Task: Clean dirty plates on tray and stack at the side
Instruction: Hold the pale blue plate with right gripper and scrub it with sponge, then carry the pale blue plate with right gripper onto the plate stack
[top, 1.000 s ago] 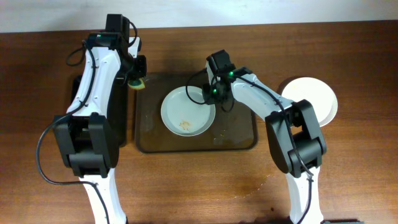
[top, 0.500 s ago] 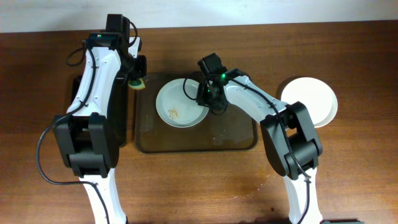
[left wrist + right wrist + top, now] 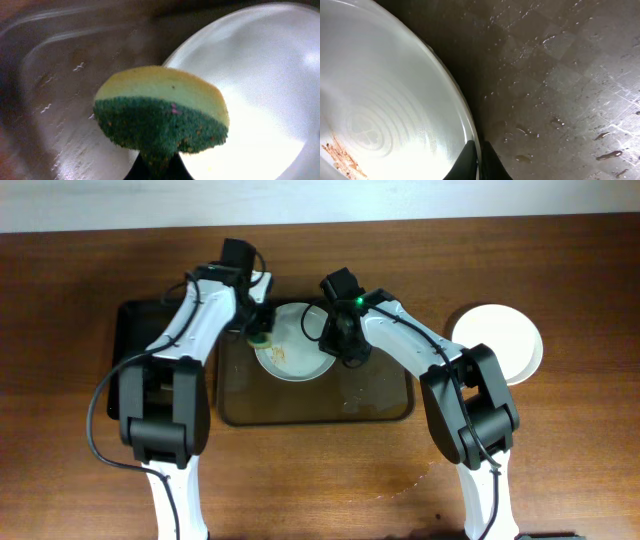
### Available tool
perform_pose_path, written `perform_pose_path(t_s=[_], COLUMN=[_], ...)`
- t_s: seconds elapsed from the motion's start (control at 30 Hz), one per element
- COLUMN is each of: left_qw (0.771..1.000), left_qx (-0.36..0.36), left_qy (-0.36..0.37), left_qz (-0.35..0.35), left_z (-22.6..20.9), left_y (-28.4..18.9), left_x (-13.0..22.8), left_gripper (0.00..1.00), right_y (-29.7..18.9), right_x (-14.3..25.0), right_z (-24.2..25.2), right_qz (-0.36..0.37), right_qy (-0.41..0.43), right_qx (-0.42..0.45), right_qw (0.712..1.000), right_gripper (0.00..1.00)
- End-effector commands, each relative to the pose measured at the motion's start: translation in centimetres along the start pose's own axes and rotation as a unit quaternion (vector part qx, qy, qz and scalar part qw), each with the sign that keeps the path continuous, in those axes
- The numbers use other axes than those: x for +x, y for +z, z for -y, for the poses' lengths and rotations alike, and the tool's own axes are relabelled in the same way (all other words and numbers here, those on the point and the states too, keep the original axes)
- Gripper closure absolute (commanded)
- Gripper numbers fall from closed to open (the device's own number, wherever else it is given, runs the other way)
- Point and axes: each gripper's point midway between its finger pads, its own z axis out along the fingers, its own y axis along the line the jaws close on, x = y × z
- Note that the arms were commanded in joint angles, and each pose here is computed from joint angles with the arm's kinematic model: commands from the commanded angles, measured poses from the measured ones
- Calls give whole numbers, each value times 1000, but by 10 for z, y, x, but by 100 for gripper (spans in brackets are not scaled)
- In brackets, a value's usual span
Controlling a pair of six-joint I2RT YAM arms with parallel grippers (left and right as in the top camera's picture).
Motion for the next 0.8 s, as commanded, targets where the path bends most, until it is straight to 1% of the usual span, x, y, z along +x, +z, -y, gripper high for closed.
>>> perform_pose_path(t_s=[0.0, 0.03, 0.13, 0.2, 0.23, 0.27, 0.33, 0.4, 0.43, 0.47, 0.53, 0.57, 0.6, 0.63, 0.67, 0.7, 0.73, 0.77], left_qw=[998, 998, 1000, 999, 997, 995, 991, 985, 985, 985, 982, 981, 982, 985, 988, 992, 994, 994], left_qx=[47, 42, -10, -22, -27, -44, -86, -135, -149, -158, -156, -153, -153, -153, -150, -126, -92, -21], left_qy=[36, 40, -9, -16, -20, -26, -39, -64, -67, -67, -70, -70, -69, -65, -40, 1, 33, 78], left_qz=[1, -3, -21, -42, -65, -90, -99, -81, -54, 8, 80, 91, 85, 51, 10, -25, -48, -74], left_z=[47, 52, 38, 29, 26, 20, 6, -10, -14, -18, -18, -18, -18, -17, -14, -5, 7, 31], left_y=[21, 27, 45, 44, 43, 40, 37, 35, 36, 38, 40, 43, 47, 54, 57, 59, 60, 61], left_x=[8, 13, 35, 45, 56, 69, 75, 69, 58, 28, -4, -8, -4, 15, 33, 47, 56, 68], left_gripper=[99, 99, 99, 99, 99, 99, 99, 99, 99, 99, 99, 99, 99, 99, 99, 99, 99, 99], right_y=[12, 12, 12, 12, 12, 12, 12, 12, 12, 12, 12, 12, 12, 12, 12, 12, 12, 12], right_x=[4, 4, 4, 3, 3, 3, 3, 3, 3, 2, 2, 1, 1, 1, 1, 0, 0, 0], right_z=[11, 11, 11, 10, 10, 10, 10, 10, 10, 10, 9, 10, 10, 9, 9, 8, 8, 8], right_qz=[-6, -7, -7, -6, -5, -5, -5, -4, -4, -4, -3, -2, -2, -1, 0, 1, 1, 0], right_qy=[11, 11, 9, 9, 9, 9, 9, 9, 9, 9, 9, 8, 8, 8, 8, 8, 8, 8], right_qx=[17, 17, 17, 16, 15, 15, 15, 15, 15, 15, 14, 15, 15, 14, 13, 12, 12, 12], right_qw=[1000, 1000, 1000, 1000, 1000, 1000, 1000, 1000, 1000, 1000, 1000, 1000, 1000, 1000, 1000, 1000, 1000, 1000], right_gripper=[96, 96, 96, 96, 96, 96, 96, 96, 96, 96, 96, 96, 96, 96, 96, 96, 96, 96])
